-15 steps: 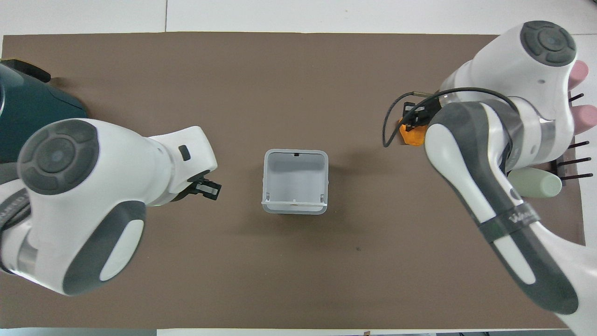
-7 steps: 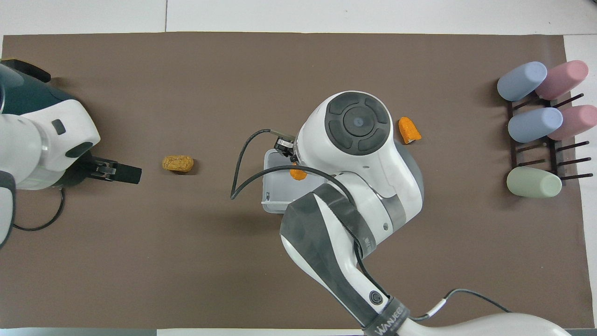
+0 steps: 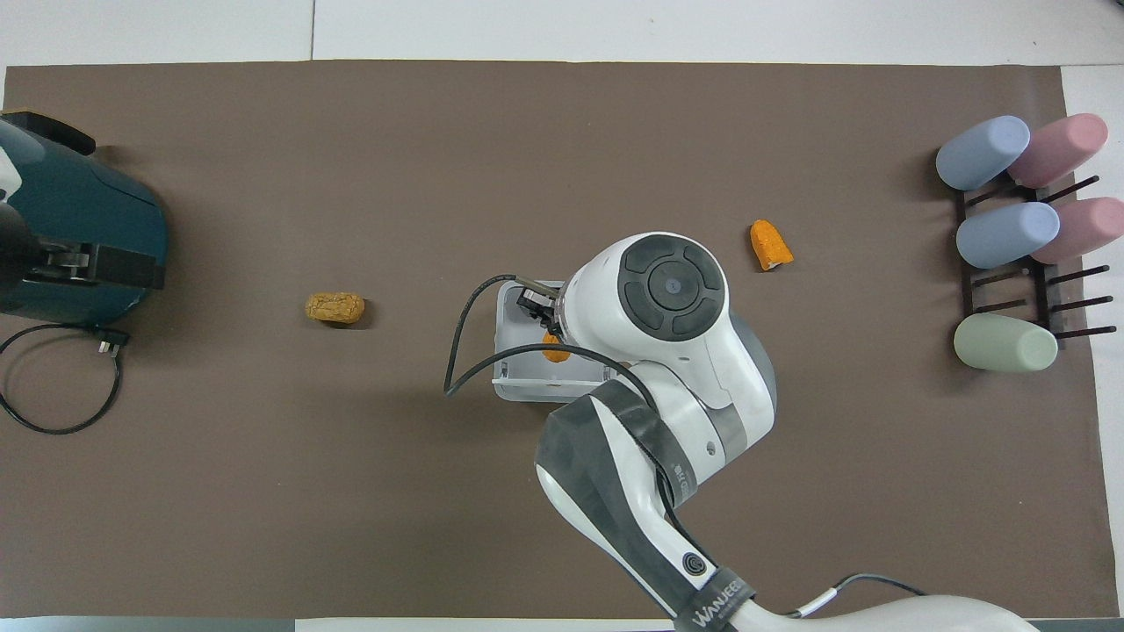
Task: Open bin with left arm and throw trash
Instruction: 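Withdraw the right gripper from the bin toward the other orange piece, then grasp the tan snack with the left gripper while the right gripper grasps the orange piece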
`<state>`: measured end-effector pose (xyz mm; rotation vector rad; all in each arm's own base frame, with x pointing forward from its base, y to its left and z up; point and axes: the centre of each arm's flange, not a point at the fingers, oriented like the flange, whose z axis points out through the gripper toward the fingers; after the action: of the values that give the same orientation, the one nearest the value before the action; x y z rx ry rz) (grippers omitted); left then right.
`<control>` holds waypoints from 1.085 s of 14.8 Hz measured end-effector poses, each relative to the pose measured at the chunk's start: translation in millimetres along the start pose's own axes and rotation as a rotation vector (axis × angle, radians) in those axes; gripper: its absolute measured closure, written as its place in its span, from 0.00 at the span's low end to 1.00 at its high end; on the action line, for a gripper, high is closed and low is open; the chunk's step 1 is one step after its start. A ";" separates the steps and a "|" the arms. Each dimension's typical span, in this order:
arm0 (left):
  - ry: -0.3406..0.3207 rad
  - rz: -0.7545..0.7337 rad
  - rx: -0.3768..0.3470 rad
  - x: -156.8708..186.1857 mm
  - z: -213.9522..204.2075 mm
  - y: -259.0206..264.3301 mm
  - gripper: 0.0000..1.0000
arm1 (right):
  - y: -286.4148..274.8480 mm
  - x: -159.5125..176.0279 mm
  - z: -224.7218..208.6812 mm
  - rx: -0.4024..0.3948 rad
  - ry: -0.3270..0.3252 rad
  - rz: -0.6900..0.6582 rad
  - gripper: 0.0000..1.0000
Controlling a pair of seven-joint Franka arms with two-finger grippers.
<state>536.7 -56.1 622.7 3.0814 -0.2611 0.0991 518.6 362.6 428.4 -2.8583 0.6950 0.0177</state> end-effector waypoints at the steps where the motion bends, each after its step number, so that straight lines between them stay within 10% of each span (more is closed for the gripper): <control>1: -0.006 -0.004 0.000 5.6 0.8 -2.6 0.00 | -0.3 -0.9 -2.2 0.003 0.001 0.001 0.38; 5: -0.030 -0.013 0.000 31.3 11.6 -9.7 0.00 | -1.1 0.0 -9.9 0.014 0.009 0.002 0.00; 16: -0.031 -0.081 0.000 32.6 170.4 40.7 0.00 | 128.7 166.8 -25.2 -0.094 0.085 -0.506 0.00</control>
<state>572.1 -110.6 456.8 3.0906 -0.1378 0.0479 607.4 170.1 418.9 -3.0511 -0.0330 -0.1502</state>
